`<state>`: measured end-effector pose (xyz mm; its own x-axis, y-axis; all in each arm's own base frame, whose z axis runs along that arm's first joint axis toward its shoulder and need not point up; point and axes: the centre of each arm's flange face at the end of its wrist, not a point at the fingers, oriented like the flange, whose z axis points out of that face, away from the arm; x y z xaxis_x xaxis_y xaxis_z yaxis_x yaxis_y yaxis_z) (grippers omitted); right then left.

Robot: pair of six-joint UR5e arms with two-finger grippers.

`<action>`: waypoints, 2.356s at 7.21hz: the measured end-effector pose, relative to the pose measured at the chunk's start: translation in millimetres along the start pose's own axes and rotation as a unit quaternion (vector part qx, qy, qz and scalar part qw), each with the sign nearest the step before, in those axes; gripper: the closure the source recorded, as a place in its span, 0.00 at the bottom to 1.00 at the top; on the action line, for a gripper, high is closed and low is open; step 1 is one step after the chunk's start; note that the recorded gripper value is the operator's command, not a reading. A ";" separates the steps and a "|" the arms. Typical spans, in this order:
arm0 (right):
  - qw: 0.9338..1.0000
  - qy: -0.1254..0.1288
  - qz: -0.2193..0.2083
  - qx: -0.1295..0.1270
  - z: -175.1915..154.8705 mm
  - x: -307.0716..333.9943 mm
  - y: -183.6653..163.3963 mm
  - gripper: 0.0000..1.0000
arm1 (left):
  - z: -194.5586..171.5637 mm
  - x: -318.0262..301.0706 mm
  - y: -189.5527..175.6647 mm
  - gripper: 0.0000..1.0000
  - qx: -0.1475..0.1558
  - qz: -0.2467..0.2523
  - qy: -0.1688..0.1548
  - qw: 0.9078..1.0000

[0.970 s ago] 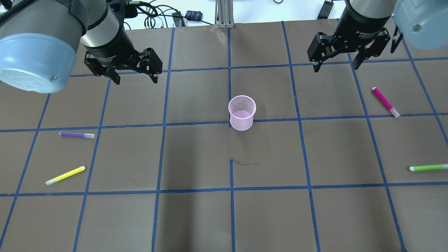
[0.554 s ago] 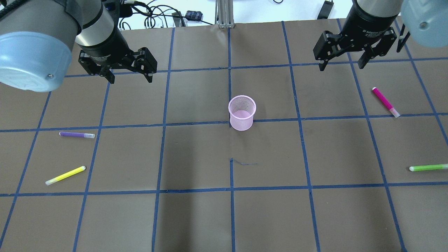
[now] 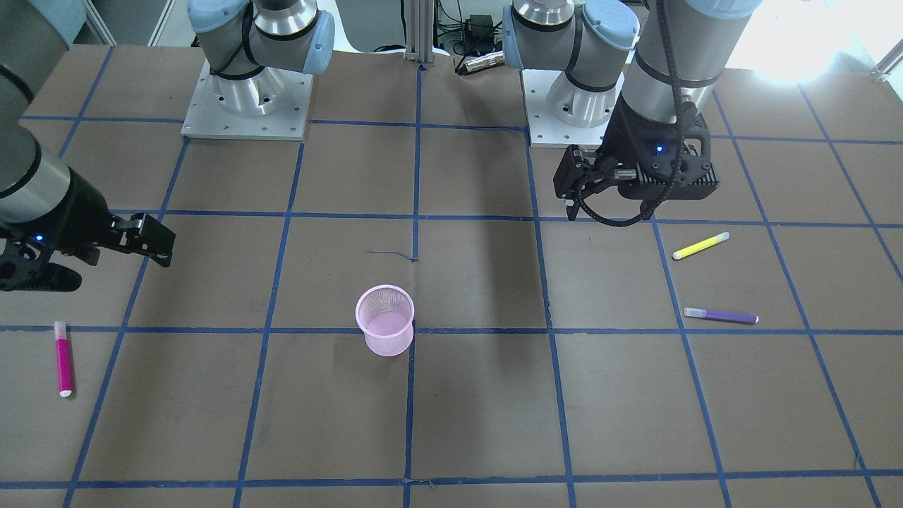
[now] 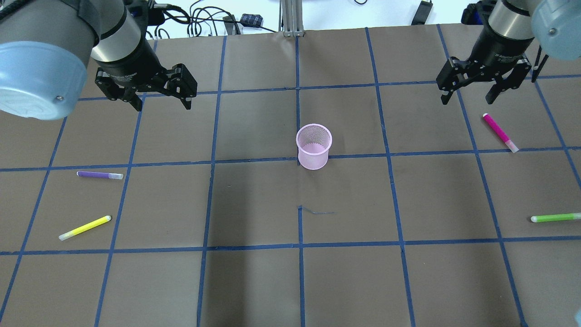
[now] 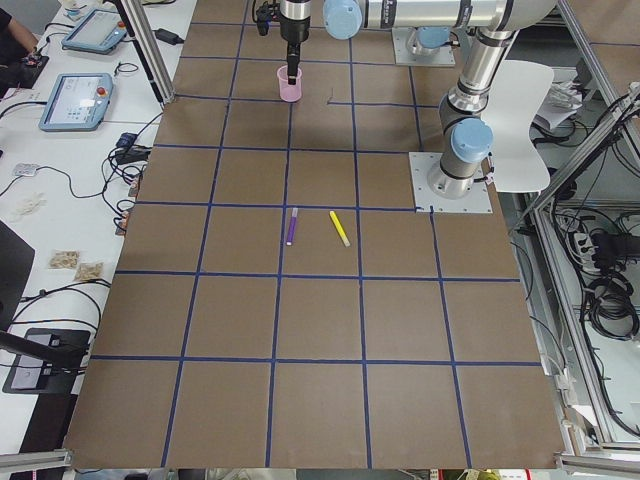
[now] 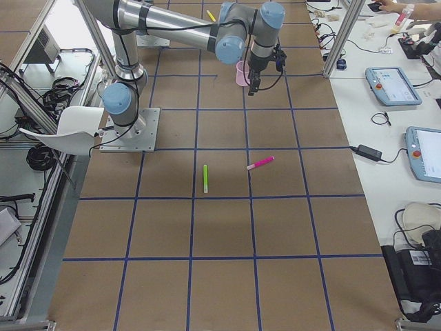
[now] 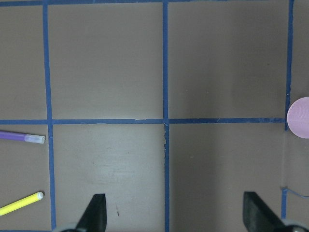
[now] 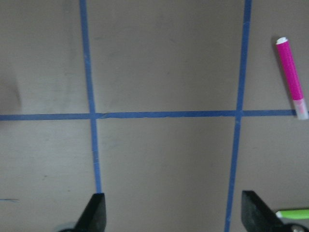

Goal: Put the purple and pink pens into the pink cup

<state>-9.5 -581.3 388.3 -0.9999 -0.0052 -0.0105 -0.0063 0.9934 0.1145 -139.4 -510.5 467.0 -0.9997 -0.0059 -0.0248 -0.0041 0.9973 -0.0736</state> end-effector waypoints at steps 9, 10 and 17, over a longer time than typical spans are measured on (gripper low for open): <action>0.988 0.044 -0.148 0.011 172.3 153.3 -92.2 0.11 | 84.2 -220.7 -14.2 0.00 -0.056 0.371 0.044 0.926; 0.988 0.036 -0.149 0.004 184.0 153.3 -93.4 0.15 | 98.8 -234.5 -19.7 0.00 -0.052 0.449 0.049 0.891; 0.989 0.031 -0.146 -0.007 201.4 154.8 -98.0 1.00 | 249.0 -328.8 -57.8 0.00 -0.008 0.768 0.045 0.638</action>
<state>-161.7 -656.4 175.4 -0.9541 -0.2991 0.0165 -0.2945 0.9468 0.1298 195.8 -584.6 231.2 0.1789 0.9839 0.0012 0.9837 -0.1788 -0.0214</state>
